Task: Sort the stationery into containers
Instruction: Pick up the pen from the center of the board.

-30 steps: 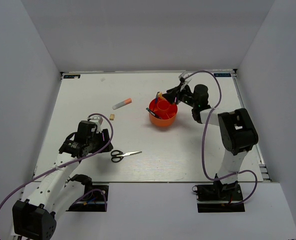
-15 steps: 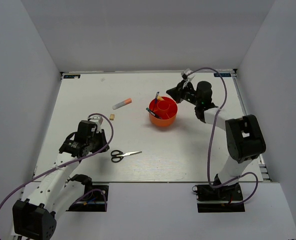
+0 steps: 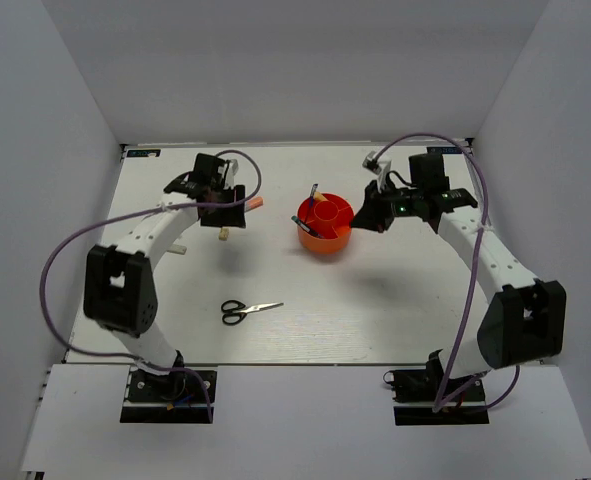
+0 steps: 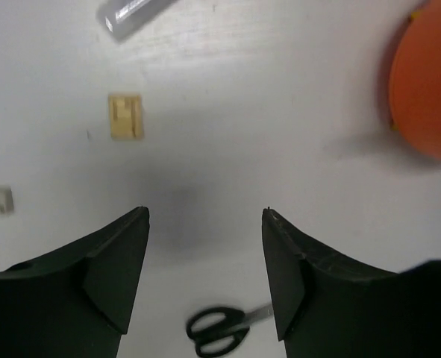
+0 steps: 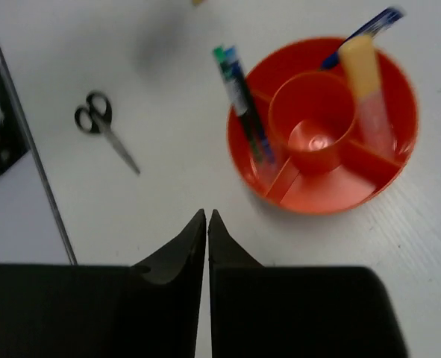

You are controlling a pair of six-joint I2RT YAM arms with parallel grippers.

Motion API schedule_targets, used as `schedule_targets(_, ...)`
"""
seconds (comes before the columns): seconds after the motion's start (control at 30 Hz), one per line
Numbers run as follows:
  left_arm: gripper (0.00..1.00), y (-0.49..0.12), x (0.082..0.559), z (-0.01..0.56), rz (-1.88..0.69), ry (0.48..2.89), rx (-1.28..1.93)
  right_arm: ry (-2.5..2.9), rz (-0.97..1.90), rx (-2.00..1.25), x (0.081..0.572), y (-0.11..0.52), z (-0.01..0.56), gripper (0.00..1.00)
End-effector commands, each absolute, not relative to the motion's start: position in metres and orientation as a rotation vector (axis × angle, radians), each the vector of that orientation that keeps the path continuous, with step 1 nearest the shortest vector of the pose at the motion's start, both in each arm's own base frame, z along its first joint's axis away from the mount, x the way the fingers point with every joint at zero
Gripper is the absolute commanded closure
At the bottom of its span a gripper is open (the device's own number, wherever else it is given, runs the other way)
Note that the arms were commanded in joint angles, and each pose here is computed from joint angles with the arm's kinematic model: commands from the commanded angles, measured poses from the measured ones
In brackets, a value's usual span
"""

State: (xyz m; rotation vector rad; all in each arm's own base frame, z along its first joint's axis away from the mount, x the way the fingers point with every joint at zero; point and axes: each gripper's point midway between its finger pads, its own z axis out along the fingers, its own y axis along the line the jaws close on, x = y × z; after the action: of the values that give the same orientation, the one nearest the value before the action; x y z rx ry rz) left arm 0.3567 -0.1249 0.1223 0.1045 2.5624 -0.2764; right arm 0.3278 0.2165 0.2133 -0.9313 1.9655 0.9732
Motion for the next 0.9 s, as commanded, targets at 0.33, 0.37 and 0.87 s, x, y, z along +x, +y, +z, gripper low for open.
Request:
schedule_targets(0.33, 0.3, -0.165, 0.503, 0.088, -0.014, 2.399, 0.735, 1.869, 0.964, -1.124, 0.211, 0.182, 0.197, 1.0)
schedule_targets(0.37, 0.3, -0.166, 0.507, 0.085, 0.0, 2.387, 0.767, 1.874, 0.969, -1.121, 0.21, 0.182, 0.197, 1.0)
schedule_targets(0.87, 0.36, -0.158, 0.525, 0.023, -0.048, 2.459, 0.826, 1.952, 1.008, -1.088, 0.219, 0.174, 0.184, 1.0)
